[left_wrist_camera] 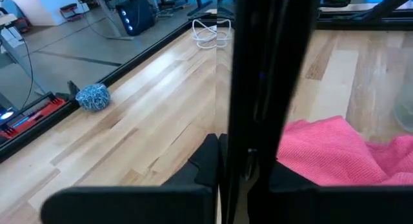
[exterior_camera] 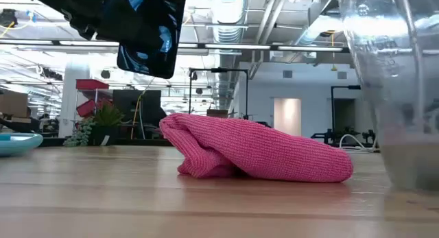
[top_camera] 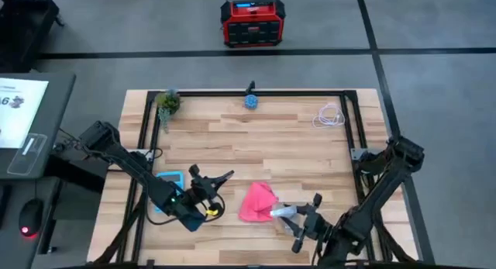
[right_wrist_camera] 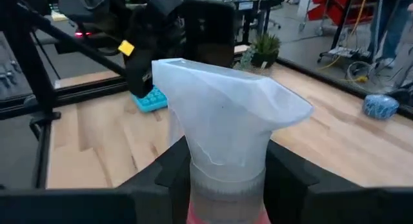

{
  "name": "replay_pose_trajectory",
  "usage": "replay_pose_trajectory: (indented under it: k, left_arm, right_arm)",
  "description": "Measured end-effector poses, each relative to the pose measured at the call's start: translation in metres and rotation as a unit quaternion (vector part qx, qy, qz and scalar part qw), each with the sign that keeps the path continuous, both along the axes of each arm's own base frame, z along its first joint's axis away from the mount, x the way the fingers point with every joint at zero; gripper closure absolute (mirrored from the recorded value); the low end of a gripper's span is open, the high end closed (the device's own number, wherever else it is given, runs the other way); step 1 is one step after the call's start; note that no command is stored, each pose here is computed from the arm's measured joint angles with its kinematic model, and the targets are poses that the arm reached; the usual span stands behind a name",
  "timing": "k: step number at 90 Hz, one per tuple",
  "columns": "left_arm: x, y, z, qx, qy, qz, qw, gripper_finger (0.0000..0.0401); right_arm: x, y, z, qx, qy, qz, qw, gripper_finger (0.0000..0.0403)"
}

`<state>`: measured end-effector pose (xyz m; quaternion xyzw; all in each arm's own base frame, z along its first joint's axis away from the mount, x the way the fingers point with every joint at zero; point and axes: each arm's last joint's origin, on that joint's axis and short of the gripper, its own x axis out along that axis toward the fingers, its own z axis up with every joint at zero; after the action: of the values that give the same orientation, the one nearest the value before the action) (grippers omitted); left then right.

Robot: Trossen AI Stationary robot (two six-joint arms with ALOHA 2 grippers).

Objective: Apply microfiber cloth
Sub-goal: Spray the back of the black cellphone using transparent spray bottle

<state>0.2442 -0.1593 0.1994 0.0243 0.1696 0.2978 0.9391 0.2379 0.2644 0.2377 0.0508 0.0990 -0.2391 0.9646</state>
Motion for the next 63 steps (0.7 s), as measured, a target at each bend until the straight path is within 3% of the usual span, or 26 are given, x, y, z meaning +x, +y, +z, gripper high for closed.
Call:
replay_pose_trajectory:
  k: [11,22,48,63]
  left_arm:
    - [0.000,0.000,0.000,0.000,0.000,0.000,1.000,0.0390]
    - [0.000,0.000,0.000,0.000,0.000,0.000,1.000,0.0390]
    - [0.000,0.000,0.000,0.000,0.000,0.000,1.000,0.0390]
    - [0.000,0.000,0.000,0.000,0.001,0.000,1.000,0.0390]
  right_arm:
    - [-0.003,0.000,0.002,-0.002,0.012,0.012,1.000,0.0148]
    - [-0.006,-0.003,0.011,-0.005,0.033,0.037,0.999,0.0107]
    - [-0.025,-0.020,0.041,0.053,0.147,0.160,0.975,0.0094]
    - [-0.035,-0.029,0.049,0.043,0.190,0.197,0.961,0.0093]
